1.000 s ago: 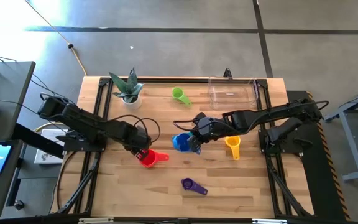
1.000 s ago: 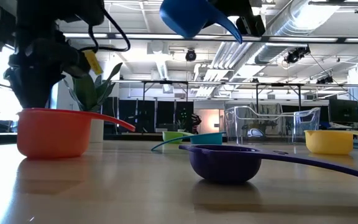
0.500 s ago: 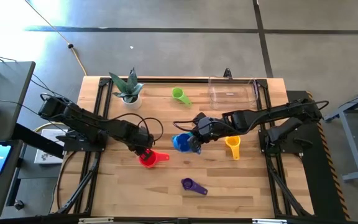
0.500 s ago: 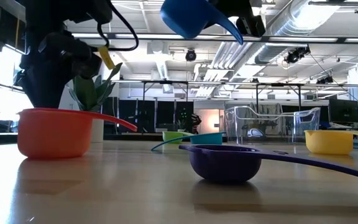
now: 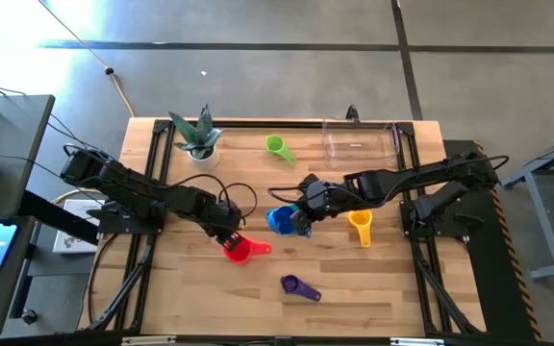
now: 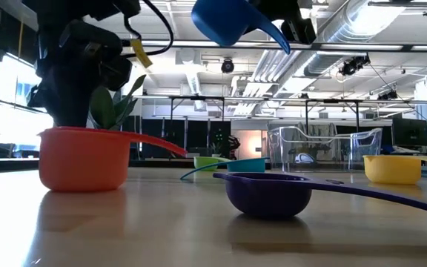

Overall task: Nest measuring cups in basket
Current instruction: Stack the blue measuring cup into the red measuring cup

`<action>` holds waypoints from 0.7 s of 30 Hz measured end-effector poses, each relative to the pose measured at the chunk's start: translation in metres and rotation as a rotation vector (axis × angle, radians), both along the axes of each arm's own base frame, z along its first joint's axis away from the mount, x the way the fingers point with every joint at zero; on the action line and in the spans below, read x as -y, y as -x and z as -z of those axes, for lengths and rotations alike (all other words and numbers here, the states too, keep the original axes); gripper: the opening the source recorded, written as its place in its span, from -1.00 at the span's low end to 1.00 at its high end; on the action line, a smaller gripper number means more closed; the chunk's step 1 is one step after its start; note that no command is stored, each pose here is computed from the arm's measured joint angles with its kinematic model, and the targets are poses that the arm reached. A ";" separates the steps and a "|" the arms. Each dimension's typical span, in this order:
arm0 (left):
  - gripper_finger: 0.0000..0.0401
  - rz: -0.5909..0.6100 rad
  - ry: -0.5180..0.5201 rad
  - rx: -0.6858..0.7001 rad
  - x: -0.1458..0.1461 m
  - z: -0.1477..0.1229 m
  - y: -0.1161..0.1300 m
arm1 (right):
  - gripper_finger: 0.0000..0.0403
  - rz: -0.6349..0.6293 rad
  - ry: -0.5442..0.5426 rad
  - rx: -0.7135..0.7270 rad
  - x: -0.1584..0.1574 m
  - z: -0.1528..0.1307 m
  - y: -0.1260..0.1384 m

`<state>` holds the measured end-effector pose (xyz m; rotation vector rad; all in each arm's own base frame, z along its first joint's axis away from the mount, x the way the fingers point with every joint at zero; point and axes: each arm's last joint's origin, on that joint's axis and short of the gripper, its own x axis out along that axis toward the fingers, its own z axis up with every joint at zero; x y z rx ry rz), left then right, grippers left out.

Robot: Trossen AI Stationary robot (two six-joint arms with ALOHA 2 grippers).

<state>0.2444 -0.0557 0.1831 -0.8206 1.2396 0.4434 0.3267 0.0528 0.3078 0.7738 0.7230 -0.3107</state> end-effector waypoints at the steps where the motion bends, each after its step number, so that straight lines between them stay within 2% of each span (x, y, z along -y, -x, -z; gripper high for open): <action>1: -0.62 0.002 0.001 0.002 0.001 0.000 0.000 | -1.00 0.001 0.001 0.000 0.000 0.000 0.000; 9: -0.62 0.067 0.000 -0.010 0.004 0.009 -0.006 | -1.00 0.010 0.007 -0.018 0.001 0.001 0.001; 21: -0.62 0.169 -0.054 0.032 0.000 -0.014 -0.010 | -1.00 0.051 -0.027 -0.006 0.001 0.001 0.001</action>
